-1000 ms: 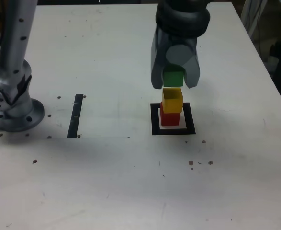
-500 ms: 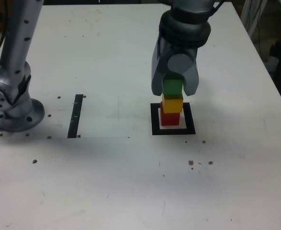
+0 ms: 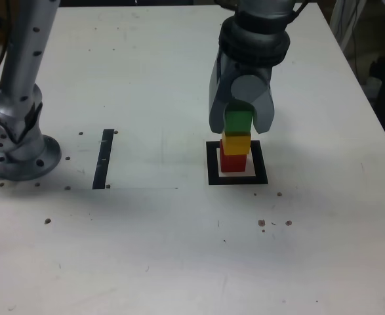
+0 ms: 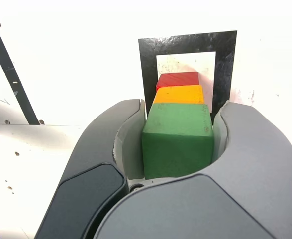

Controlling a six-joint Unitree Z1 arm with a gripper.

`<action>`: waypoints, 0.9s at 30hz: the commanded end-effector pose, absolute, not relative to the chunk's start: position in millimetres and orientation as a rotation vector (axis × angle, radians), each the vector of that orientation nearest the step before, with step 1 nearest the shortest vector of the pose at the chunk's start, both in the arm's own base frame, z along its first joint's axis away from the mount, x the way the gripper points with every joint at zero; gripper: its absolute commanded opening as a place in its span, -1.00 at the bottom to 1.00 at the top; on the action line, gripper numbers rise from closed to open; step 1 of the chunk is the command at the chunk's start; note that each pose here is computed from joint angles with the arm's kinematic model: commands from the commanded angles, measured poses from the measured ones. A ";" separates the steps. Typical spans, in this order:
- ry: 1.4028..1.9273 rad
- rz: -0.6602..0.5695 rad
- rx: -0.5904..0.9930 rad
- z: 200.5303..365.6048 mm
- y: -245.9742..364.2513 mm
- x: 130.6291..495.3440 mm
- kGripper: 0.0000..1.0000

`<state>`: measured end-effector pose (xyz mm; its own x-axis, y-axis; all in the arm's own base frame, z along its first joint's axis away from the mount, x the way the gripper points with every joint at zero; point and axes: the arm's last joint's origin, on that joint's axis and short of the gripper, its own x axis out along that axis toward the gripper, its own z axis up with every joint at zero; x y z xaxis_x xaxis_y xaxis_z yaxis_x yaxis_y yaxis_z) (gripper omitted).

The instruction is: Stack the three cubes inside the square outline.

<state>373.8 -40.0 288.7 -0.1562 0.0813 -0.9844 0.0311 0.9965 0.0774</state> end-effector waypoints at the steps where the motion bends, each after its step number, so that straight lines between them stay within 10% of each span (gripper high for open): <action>1: 1.730 0.044 0.082 287.4 -40.2 373.9 -0.67; 20: 1.727 0.025 0.061 285.6 -42.6 374.3 -0.56; 27: 1.737 0.026 0.065 284.4 -42.0 373.3 -0.14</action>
<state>373.7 -41.8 285.4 -0.1580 0.0560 -0.9859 0.0266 0.9983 0.0524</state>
